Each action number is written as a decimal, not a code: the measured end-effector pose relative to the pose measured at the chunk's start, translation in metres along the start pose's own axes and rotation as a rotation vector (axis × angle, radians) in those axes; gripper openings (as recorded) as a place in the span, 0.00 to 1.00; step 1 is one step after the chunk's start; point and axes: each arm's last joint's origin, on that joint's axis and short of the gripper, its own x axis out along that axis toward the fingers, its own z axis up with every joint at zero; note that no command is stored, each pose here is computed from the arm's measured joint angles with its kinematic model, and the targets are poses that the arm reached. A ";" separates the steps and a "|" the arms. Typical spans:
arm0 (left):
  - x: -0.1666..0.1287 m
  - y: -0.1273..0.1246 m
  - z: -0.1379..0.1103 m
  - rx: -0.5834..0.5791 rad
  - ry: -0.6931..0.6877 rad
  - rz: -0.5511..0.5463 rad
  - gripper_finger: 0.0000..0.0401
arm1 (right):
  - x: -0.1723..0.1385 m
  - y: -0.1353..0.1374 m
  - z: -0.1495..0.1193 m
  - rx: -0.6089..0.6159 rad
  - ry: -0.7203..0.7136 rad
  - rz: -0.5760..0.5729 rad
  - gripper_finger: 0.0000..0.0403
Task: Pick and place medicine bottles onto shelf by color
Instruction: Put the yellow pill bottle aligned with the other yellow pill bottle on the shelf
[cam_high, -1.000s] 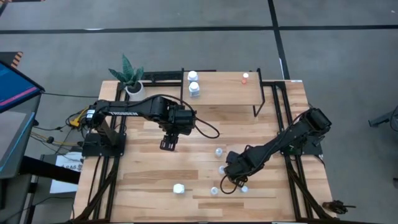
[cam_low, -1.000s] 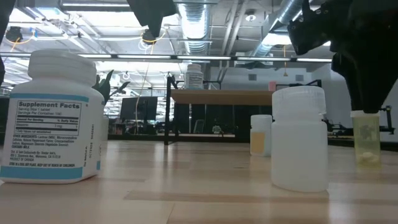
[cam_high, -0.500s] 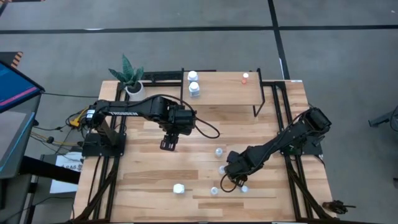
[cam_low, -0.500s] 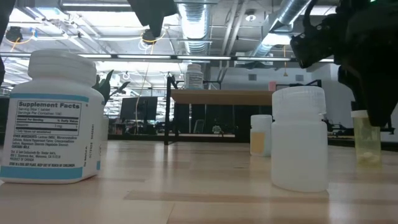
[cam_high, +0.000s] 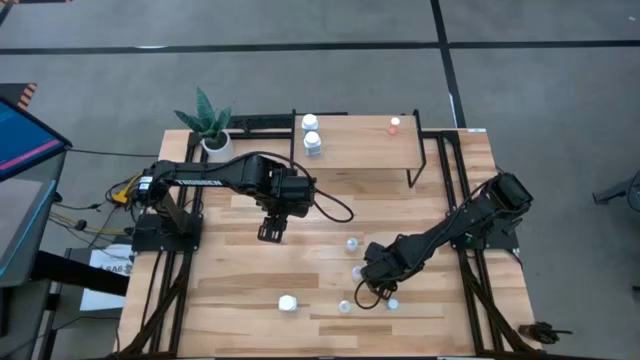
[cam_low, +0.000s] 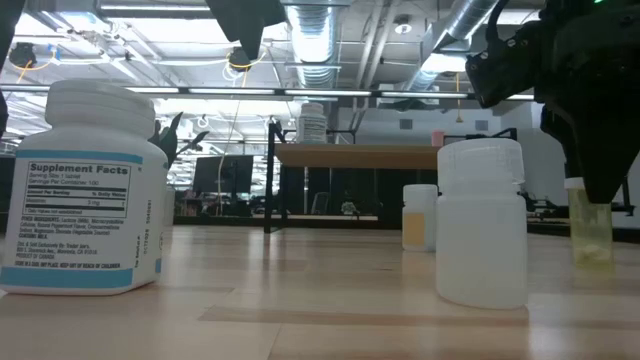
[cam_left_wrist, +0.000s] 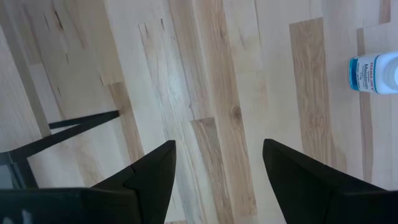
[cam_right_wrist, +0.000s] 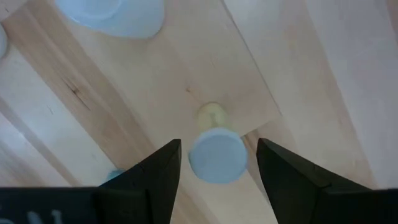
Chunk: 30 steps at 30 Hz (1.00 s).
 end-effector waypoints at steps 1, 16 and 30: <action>0.000 0.000 0.000 0.001 0.000 0.000 0.57 | 0.000 0.000 0.000 -0.005 0.000 0.000 0.58; 0.000 0.000 0.001 -0.012 -0.008 0.001 0.57 | 0.000 -0.003 0.005 -0.003 -0.008 -0.006 0.49; 0.000 0.000 0.001 -0.014 -0.007 0.001 0.57 | -0.003 -0.005 0.006 -0.005 0.003 0.004 0.27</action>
